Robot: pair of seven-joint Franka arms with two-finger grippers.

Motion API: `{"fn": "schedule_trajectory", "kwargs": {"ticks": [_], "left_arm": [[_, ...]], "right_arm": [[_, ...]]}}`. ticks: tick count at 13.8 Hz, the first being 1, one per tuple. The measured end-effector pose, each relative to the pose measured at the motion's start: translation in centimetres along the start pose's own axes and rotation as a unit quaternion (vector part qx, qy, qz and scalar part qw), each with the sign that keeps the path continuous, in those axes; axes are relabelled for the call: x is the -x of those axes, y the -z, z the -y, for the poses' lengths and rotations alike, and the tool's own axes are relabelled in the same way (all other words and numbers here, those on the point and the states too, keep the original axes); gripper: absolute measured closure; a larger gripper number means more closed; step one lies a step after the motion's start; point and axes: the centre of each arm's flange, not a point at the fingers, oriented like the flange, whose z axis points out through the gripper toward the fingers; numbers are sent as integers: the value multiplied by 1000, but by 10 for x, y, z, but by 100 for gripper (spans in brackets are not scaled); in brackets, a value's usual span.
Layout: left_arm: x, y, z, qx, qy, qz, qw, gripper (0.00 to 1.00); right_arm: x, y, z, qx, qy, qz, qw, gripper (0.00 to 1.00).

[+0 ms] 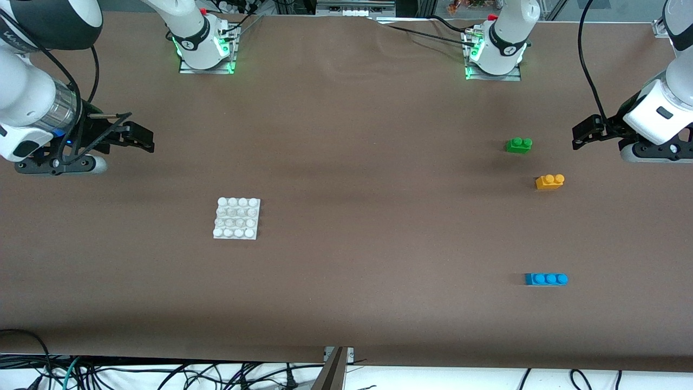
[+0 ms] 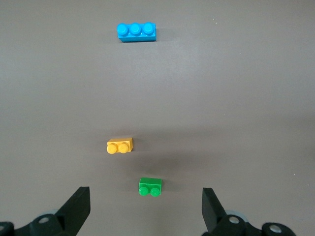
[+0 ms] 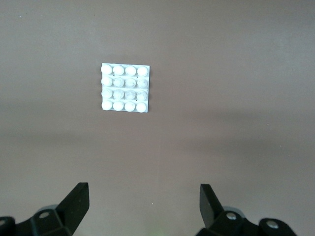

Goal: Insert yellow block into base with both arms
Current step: 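Move the right gripper down onto the white base plate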

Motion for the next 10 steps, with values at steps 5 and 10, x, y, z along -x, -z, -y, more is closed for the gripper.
{"fn": "schedule_trajectory", "kwargs": {"ticks": [5, 10], "left_arm": [[0, 0, 0, 0, 0, 0, 1000, 0], [0, 0, 0, 0, 0, 0, 1000, 0]], "right_arm": [[3, 6, 0, -1, 0, -5, 1000, 0], [1, -1, -1, -1, -2, -7, 1000, 0]]}}
